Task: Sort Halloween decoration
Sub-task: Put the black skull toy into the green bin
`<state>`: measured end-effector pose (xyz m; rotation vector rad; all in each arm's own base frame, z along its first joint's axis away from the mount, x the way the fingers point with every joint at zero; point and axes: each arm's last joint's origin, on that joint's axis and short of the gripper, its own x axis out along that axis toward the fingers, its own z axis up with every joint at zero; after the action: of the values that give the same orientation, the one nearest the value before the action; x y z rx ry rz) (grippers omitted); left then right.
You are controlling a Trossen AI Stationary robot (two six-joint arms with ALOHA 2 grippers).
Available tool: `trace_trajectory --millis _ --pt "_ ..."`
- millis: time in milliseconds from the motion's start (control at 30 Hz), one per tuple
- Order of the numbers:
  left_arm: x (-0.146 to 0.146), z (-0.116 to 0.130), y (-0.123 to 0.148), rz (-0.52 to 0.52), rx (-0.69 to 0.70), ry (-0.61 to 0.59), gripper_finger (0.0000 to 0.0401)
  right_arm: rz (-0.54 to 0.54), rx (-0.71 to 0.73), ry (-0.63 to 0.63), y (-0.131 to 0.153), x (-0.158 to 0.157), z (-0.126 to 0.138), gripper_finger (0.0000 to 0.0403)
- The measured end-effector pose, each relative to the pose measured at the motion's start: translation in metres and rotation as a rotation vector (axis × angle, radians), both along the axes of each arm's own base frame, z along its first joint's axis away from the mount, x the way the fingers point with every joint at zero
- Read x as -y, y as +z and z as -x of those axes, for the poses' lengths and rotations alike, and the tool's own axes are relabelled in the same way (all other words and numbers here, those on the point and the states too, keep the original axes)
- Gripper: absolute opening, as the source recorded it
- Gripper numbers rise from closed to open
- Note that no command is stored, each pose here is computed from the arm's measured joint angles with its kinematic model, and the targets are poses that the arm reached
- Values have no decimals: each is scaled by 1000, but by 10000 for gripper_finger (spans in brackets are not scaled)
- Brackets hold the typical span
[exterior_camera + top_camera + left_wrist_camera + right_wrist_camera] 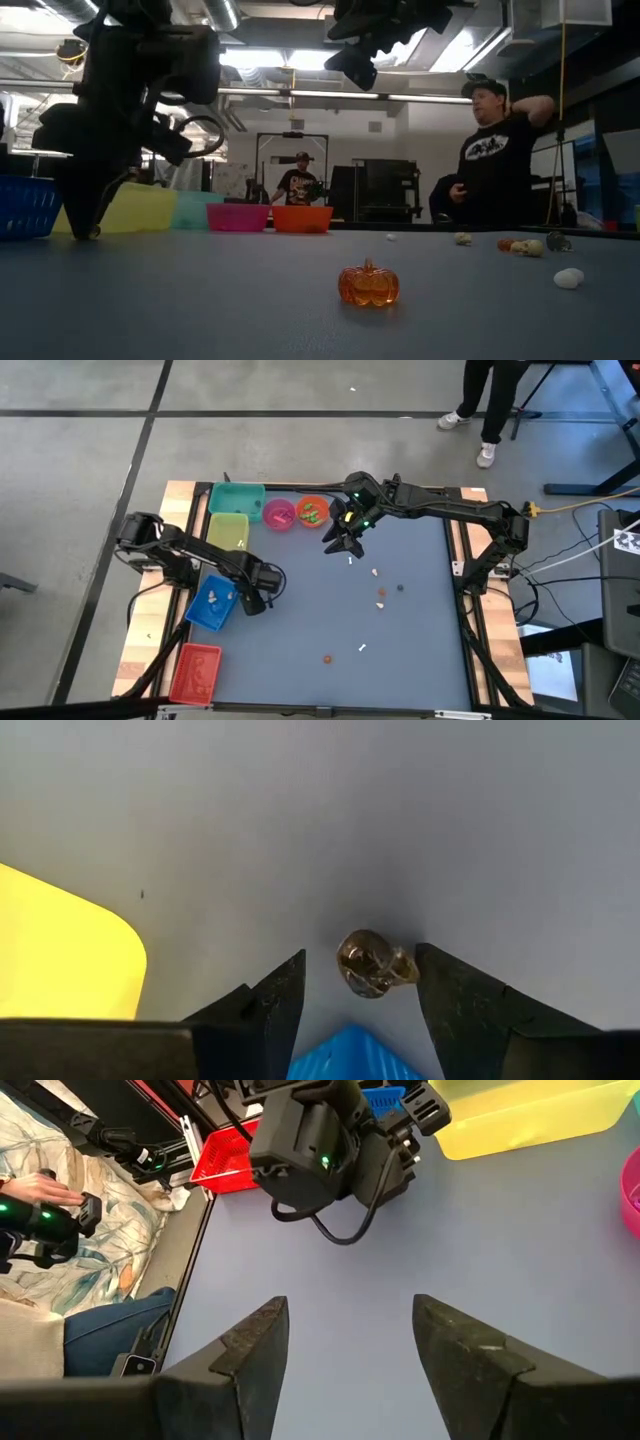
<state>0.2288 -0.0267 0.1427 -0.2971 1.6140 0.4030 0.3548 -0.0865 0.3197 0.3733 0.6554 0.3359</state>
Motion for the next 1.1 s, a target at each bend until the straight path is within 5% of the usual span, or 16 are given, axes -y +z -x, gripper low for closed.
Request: trace_trajectory --millis 700,1100 --pt "0 -1 -1 -2 -2 -1 103 0 0 0 0 0 0 214" --pt "0 -1 -1 -2 1 0 103 0 0 0 0 0 0 214"
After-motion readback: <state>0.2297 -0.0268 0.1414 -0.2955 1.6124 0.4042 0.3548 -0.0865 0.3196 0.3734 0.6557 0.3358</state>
